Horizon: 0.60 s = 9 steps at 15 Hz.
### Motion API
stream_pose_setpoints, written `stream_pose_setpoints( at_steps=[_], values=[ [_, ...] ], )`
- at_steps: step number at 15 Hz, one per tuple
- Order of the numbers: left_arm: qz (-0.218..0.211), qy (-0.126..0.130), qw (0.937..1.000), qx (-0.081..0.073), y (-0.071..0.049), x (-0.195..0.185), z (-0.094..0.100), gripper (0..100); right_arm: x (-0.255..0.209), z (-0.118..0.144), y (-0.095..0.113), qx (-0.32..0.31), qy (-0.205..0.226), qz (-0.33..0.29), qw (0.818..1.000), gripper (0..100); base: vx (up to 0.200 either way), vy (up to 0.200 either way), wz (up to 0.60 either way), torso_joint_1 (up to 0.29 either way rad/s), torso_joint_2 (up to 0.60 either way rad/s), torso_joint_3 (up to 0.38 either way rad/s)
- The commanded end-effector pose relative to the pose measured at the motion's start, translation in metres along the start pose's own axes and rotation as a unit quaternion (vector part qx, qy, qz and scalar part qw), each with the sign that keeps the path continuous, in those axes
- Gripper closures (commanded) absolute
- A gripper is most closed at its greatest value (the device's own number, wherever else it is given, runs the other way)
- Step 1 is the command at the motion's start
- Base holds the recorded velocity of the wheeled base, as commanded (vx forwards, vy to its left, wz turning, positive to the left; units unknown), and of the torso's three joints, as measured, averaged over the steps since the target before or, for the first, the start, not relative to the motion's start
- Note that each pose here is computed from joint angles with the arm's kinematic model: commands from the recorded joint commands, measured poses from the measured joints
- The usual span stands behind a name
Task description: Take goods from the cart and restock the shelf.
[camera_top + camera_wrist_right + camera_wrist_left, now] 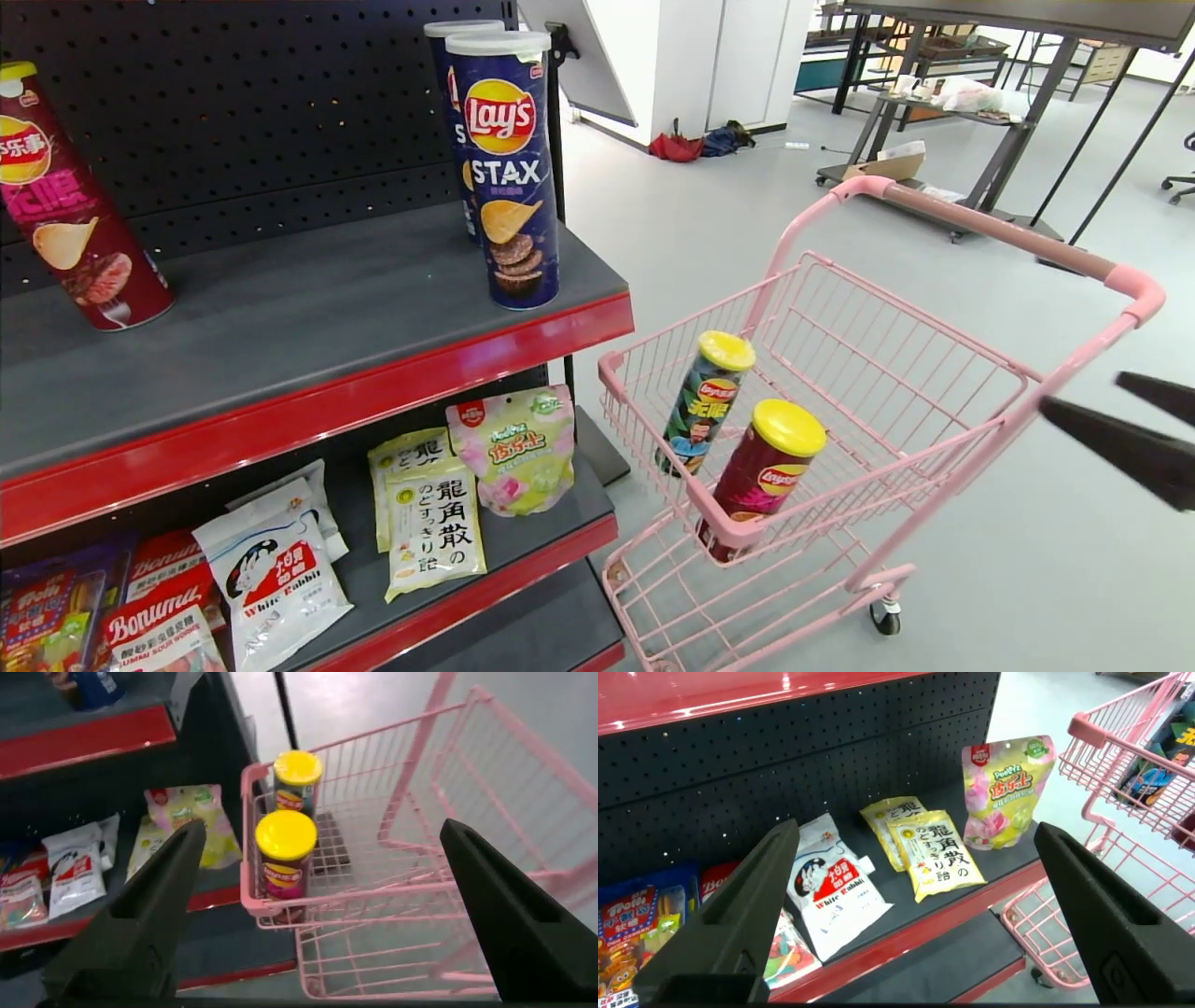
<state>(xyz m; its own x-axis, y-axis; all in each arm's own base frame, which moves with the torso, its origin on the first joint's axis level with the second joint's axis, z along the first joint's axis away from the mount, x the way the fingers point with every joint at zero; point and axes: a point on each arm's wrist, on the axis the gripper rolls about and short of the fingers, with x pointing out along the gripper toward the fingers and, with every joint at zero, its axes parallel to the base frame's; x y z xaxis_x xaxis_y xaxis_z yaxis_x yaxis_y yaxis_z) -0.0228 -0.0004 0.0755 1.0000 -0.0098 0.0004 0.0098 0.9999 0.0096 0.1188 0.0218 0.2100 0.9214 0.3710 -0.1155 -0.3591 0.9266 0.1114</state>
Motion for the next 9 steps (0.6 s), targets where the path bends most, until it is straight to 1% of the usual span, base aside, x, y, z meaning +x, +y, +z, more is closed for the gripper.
stream_pose_setpoints(
  at_steps=[1,2,5,6,8,9],
  values=[
    [0.000,0.000,1.0000,0.000,0.000,0.000,0.000,0,0.067,-0.077,-0.007,0.034,0.150,0.050,0.987,0,0.000,0.000,0.00,0.000,0.00,0.000],
    [0.000,0.000,1.0000,0.000,0.000,0.000,0.000,0,0.071,-0.079,-0.007,0.035,0.154,0.051,0.986,0,0.000,0.000,0.00,0.000,0.00,0.000],
    [0.000,0.000,1.0000,0.001,0.000,0.000,0.000,0,0.090,-0.082,0.004,0.028,0.172,0.084,0.981,0,0.000,0.000,0.00,0.000,0.00,0.000],
    [0.000,0.000,1.0000,0.001,0.000,0.000,0.000,0,0.090,-0.082,0.004,0.028,0.172,0.084,0.981,0,0.000,0.000,0.00,0.000,0.00,0.000],
    [0.000,0.000,1.0000,0.002,0.000,0.000,0.000,0,0.108,-0.090,0.003,0.030,0.195,0.084,0.977,0,0.000,0.000,0.00,0.000,0.00,0.000],
    [0.000,0.000,1.0000,0.002,0.000,0.000,0.000,0,0.110,-0.090,0.003,0.030,0.197,0.083,0.976,0,0.000,0.000,0.00,0.000,0.00,0.000]
  ],
)
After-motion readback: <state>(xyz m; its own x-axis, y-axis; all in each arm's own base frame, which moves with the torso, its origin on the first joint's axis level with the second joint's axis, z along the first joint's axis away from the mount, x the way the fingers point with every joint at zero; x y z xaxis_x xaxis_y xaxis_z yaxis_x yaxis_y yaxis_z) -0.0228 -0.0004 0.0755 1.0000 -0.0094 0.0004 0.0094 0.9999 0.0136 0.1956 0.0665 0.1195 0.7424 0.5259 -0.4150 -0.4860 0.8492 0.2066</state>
